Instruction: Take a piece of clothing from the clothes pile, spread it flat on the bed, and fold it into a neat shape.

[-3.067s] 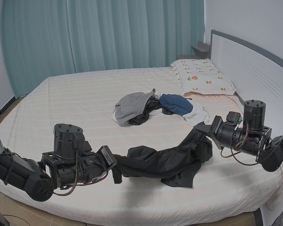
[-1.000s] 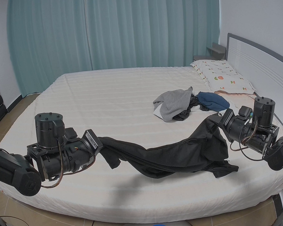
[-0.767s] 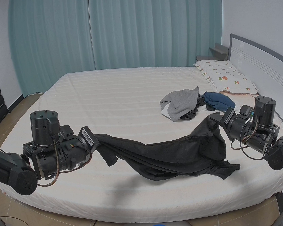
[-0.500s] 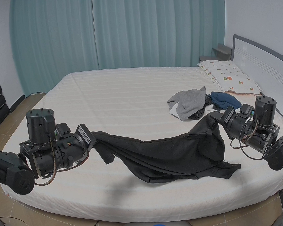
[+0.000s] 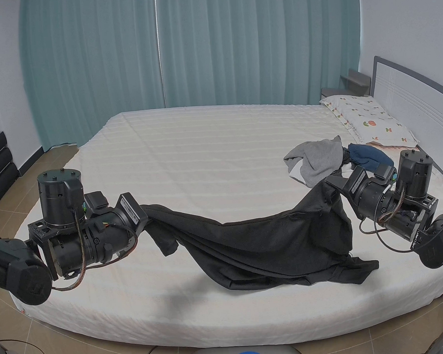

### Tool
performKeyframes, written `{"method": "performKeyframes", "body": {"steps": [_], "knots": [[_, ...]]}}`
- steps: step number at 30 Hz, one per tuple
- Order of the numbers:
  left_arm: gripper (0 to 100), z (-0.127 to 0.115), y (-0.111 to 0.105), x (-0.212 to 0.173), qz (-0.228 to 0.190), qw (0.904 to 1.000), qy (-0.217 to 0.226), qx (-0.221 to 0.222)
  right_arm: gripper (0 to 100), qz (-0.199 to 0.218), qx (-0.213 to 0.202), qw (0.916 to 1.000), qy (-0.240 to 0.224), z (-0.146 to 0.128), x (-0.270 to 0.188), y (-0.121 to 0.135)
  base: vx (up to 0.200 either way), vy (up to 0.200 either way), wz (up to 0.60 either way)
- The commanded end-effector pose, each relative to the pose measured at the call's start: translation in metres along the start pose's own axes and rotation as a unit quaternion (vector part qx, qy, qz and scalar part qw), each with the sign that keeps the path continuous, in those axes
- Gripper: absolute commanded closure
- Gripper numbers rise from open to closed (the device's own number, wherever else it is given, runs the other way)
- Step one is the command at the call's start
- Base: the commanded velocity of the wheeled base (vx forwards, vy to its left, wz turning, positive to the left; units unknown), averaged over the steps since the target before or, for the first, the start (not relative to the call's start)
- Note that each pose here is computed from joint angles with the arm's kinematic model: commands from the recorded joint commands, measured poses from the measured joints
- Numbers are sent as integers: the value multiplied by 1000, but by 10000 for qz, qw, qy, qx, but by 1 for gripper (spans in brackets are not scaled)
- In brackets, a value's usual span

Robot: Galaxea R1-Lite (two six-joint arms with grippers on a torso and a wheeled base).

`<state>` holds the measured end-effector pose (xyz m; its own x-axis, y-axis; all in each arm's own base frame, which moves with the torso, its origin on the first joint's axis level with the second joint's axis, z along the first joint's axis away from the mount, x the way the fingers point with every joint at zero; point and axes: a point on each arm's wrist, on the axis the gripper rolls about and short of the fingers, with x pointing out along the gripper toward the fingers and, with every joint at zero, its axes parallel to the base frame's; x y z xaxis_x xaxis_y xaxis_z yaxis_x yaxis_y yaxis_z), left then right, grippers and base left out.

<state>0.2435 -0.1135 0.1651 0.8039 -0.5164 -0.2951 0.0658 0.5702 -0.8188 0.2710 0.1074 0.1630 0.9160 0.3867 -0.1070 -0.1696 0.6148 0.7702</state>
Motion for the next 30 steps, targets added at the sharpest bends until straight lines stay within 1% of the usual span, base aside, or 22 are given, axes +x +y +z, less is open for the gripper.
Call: {"method": "performKeyframes", "body": {"steps": [1, 15, 22, 27, 30], "knots": [[100, 1, -1, -2, -33, 10000, -22, 4, 100, 43, -2, 10000, -19, 1, -2, 2, 0, 200, 0], [100, 0, 2, 1, 29, 10000, -7, -4, 100, 23, -9, 10000, 17, 0, -3, 1, 0, 200, 0], [100, -2, 2, 2, 31, 10000, 47, 6, 100, -90, -19, 9999, 121, -5, 5, -6, 0, 0, 0], [100, -5, 1, 2, 34, 9999, 102, 15, 100, -91, -29, 9999, 131, -5, -1, -4, 0, 0, 0], [100, -11, 2, 0, 75, 9998, 198, 26, 100, -126, -28, 9998, 150, -6, -10, -5, -200, 0, 0]]}}
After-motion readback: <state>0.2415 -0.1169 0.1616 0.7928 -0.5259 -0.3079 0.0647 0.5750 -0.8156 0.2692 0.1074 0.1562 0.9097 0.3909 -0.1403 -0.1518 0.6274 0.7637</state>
